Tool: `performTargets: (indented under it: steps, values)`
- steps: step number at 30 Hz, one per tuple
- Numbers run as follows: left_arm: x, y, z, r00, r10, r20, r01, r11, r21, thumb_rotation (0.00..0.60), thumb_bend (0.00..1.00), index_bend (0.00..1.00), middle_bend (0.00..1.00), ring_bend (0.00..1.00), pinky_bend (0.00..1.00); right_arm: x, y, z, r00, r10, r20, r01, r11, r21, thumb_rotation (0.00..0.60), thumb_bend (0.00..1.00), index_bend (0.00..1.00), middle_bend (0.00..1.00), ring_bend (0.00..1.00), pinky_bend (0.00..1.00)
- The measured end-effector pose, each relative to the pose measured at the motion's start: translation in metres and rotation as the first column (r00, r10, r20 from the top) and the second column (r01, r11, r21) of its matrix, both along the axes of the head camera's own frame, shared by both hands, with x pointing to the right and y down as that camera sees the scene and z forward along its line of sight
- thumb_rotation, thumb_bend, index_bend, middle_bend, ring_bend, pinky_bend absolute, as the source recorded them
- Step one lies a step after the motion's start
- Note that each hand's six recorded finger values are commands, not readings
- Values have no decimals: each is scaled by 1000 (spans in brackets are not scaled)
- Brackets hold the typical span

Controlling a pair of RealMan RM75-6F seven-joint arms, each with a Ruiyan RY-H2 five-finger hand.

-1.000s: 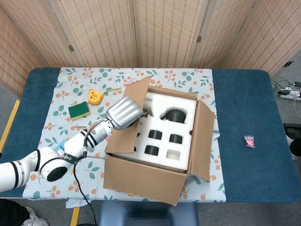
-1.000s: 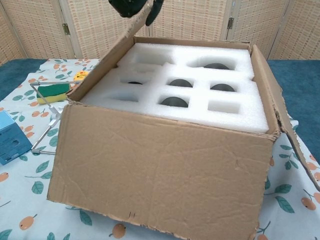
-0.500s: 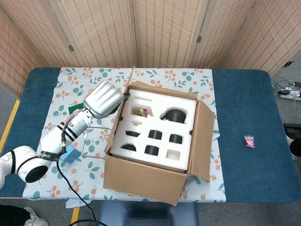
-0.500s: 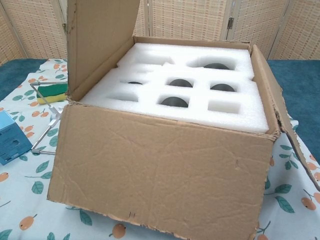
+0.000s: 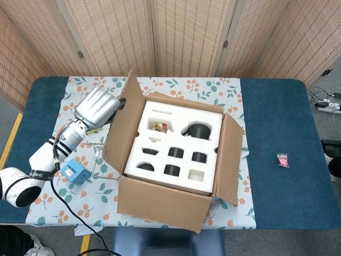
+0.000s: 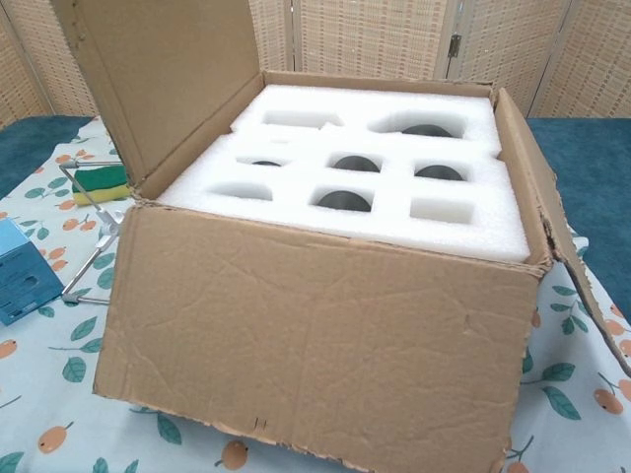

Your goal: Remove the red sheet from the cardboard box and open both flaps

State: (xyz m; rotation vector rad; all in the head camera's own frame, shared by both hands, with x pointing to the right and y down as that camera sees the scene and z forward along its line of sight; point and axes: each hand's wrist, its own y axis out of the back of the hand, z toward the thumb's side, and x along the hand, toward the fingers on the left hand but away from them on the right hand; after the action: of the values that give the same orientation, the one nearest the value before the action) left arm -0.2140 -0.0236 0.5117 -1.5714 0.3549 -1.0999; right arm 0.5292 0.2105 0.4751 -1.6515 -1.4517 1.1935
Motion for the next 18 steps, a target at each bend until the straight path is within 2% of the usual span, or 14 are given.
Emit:
performTargets:
  steps: [9,11,13,14,15,17,18]
  values:
    - [-46,-7,13,989,-93,115,88,995,48,600,911,473,1000,1000,1000,0,-1,1,1000,1,-6,-1,1000,-2,255,666,272,0,0,0]
    - [-59,-5,20,984,-121,131,115,992,46,600,911,441,1000,1000,1000,-1,-1,1,1000,0,-11,0,1000,-2,255,667,272,0,0,0]
    - [-67,-3,23,982,-138,130,134,990,44,600,908,354,994,982,999,-1,-1,3,1000,2,-19,-2,1000,-6,255,666,272,0,0,0]
    - [-73,-1,25,981,-152,121,147,988,45,600,897,315,970,951,983,0,-2,4,1000,3,-25,-3,1000,-8,254,666,272,0,0,0]
    - [-77,1,25,980,-163,113,158,986,48,600,867,252,900,865,924,0,-2,5,999,5,-32,-5,1000,-12,253,666,272,0,0,0]
    - [-89,7,24,977,-197,87,192,980,58,600,795,160,694,628,696,1,-3,8,998,10,-55,-11,1000,-21,255,666,272,0,0,0]
    - [-96,11,24,974,-215,74,211,976,61,600,763,127,560,481,526,1,-4,10,998,11,-67,-13,1000,-26,254,666,272,0,0,0]
